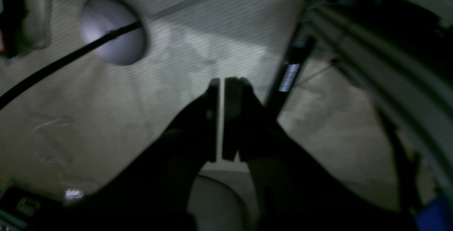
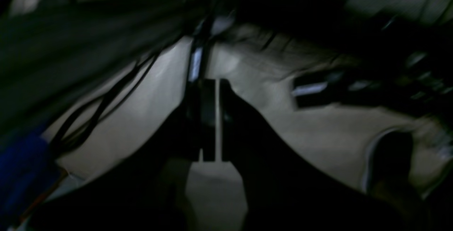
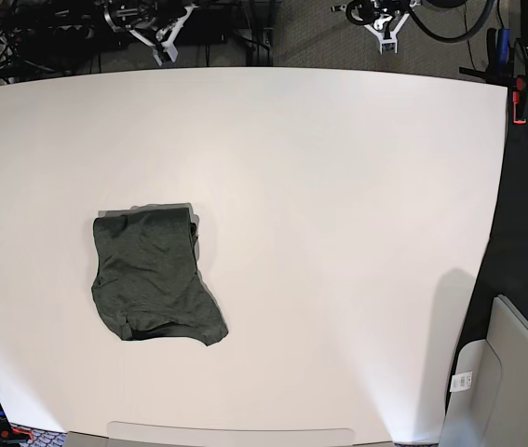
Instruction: Fold the T-shirt properly
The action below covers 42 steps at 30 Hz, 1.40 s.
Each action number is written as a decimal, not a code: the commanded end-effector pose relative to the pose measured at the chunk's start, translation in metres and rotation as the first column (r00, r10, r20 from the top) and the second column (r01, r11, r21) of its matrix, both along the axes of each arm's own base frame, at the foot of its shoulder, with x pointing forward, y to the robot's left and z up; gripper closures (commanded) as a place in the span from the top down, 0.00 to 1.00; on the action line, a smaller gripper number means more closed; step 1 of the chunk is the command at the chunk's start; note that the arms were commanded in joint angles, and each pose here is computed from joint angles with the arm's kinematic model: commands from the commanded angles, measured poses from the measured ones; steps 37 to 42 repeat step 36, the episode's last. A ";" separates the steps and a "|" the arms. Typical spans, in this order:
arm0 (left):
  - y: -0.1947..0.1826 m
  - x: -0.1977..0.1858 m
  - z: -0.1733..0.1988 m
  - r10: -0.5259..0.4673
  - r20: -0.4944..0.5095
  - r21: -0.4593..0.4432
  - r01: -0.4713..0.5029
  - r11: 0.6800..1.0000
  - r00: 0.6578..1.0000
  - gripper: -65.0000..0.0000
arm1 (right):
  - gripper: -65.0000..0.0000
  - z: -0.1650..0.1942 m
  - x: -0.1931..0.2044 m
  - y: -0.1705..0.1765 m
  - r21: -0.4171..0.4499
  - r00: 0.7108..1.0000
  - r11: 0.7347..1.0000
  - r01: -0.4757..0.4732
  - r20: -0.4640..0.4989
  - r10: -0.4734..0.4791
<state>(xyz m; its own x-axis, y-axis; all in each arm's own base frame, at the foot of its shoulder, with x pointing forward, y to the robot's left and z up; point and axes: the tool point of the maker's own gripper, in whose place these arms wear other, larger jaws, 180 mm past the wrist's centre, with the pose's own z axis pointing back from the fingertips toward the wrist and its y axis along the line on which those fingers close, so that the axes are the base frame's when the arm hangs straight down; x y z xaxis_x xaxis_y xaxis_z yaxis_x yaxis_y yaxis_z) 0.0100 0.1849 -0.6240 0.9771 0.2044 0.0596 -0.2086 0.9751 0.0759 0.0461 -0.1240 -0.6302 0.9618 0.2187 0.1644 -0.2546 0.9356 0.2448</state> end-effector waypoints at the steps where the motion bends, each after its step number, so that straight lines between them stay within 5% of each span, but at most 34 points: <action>1: -0.003 -0.005 -0.002 0.007 -0.013 0.000 -0.007 1.000 1.000 0.01 | 0.00 -0.002 0.003 0.001 -0.006 1.000 1.000 -0.004 0.017 0.004; 14: -0.078 -0.023 -0.023 0.034 -0.141 -0.121 -0.051 0.991 0.989 0.01 | 0.00 -0.020 0.022 0.025 -0.131 0.989 0.984 0.124 0.098 -0.111; 23: -0.114 -0.032 -0.022 0.042 -0.163 -0.175 -0.071 0.982 0.986 0.01 | 0.00 -0.024 -0.003 0.042 -0.178 0.990 0.974 0.141 0.054 -0.134; 42: -0.129 -0.029 -0.023 0.040 -0.177 -0.198 -0.076 0.977 0.983 0.01 | 0.00 -0.024 -0.005 0.038 -0.237 0.991 0.963 0.128 0.068 -0.115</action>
